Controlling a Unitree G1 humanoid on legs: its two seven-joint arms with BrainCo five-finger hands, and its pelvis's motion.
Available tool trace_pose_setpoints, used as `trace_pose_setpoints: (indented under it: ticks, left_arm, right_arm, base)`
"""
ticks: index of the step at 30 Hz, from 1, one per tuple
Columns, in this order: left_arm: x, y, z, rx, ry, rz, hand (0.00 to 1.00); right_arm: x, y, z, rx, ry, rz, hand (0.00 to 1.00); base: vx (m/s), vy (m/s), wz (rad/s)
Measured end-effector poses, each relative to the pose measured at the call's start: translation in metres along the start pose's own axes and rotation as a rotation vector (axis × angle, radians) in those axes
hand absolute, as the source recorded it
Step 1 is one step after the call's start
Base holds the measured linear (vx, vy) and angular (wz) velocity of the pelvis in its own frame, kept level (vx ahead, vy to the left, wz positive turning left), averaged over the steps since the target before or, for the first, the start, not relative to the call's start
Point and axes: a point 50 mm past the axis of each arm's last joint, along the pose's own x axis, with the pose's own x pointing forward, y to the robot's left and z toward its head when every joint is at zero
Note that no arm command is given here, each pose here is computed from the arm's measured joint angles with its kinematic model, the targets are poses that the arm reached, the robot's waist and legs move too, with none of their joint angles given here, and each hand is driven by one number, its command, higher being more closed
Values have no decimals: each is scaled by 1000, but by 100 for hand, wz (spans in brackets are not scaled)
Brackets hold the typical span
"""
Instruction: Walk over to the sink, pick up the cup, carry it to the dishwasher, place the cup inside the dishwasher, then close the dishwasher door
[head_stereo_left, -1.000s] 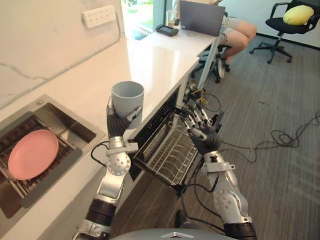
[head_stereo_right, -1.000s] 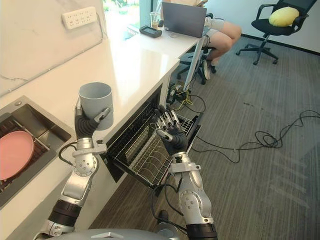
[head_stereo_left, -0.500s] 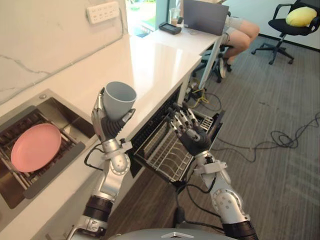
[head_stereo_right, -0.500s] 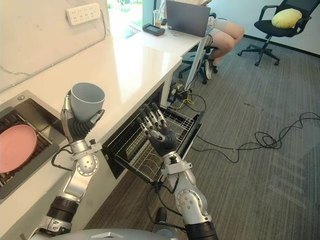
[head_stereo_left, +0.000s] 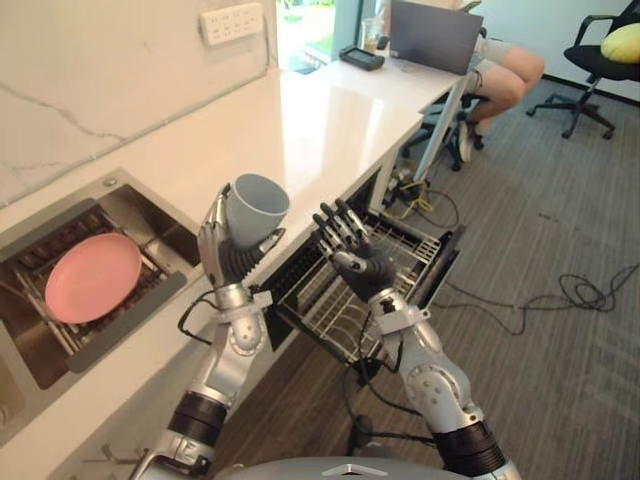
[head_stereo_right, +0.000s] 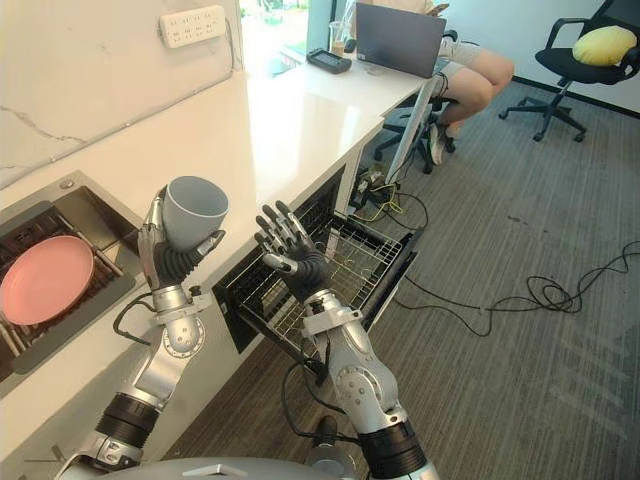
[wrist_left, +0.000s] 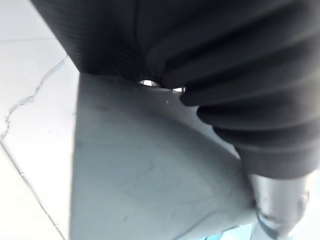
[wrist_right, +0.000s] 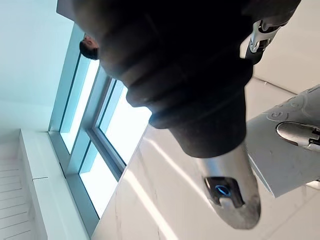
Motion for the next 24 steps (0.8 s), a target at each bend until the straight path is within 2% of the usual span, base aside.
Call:
trace_pose_setpoints:
  ticks: [18,24]
  left_arm:
    - [-11,-19,17,-33,-57,-107,100]
    - [-12,-29,27,-54,-91,-175,100]
  right_arm:
    - [19,-2,-7,-99,50,-113,0]
    - [29,7,-7,-107,57,-101,0]
  base:
    - [-36,23,4]
    - [-22,6,0]
